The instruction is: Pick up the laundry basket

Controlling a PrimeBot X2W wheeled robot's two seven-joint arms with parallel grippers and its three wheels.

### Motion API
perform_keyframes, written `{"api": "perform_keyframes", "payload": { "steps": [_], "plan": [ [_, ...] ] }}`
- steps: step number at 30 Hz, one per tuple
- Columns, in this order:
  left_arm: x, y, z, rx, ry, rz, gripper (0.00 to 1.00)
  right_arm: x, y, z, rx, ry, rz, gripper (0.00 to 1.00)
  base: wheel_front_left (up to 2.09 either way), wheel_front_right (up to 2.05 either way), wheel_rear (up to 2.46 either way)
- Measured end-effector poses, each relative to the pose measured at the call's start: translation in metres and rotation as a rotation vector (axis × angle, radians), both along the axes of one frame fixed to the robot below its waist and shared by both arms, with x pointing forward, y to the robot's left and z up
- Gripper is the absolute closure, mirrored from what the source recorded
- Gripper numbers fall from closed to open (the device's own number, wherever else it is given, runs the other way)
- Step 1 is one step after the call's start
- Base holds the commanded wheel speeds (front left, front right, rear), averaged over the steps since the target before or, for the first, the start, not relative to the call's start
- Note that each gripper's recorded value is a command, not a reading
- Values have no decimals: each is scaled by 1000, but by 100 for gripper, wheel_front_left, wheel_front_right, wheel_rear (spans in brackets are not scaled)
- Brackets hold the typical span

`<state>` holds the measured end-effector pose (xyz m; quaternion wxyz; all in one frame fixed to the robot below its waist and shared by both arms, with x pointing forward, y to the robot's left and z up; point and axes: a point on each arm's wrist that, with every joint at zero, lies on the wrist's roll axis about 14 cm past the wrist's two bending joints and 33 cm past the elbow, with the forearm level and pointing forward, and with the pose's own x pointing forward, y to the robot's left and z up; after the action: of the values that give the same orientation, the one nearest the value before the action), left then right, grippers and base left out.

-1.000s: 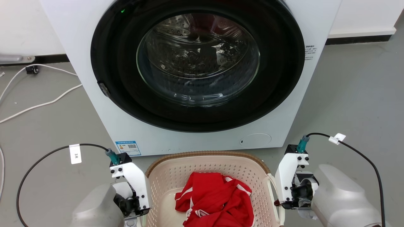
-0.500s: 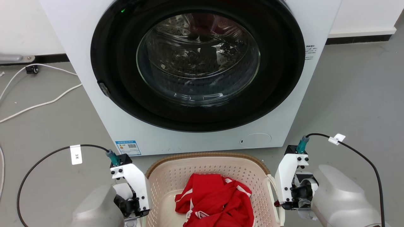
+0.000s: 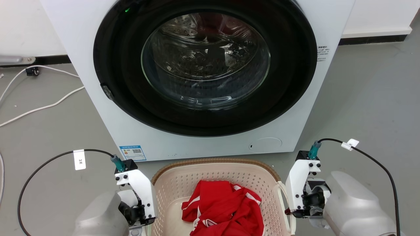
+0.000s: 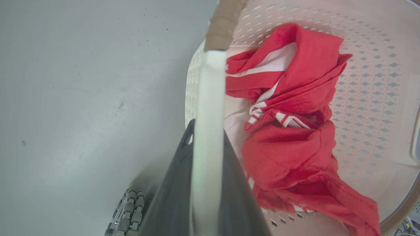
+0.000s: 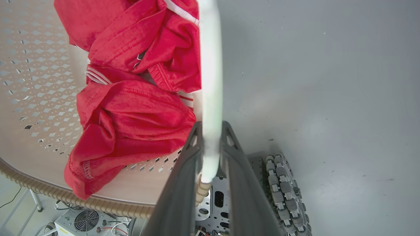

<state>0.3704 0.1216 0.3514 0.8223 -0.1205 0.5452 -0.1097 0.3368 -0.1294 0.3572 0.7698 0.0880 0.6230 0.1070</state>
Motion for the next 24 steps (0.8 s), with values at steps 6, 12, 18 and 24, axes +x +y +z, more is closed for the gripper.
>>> {"api": "perform_keyframes", "payload": {
  "steps": [6, 12, 18, 24],
  "plan": [
    [1, 0, 0, -2, 0, 2, 100, 0, 0, -1, -1, 2, -1, 100, 0, 0, 0],
    [0, 0, -1, -2, 2, 1, 100, -4, 0, -4, 2, 17, -1, 100, 0, 0, 0],
    [0, -1, -1, -3, 0, 1, 100, -4, -1, -4, -3, 19, -1, 100, 0, 0, 0],
    [0, -2, -1, -2, -3, -4, 100, -4, -2, -4, -8, 16, 0, 100, 0, 0, 0]
  ]
}}
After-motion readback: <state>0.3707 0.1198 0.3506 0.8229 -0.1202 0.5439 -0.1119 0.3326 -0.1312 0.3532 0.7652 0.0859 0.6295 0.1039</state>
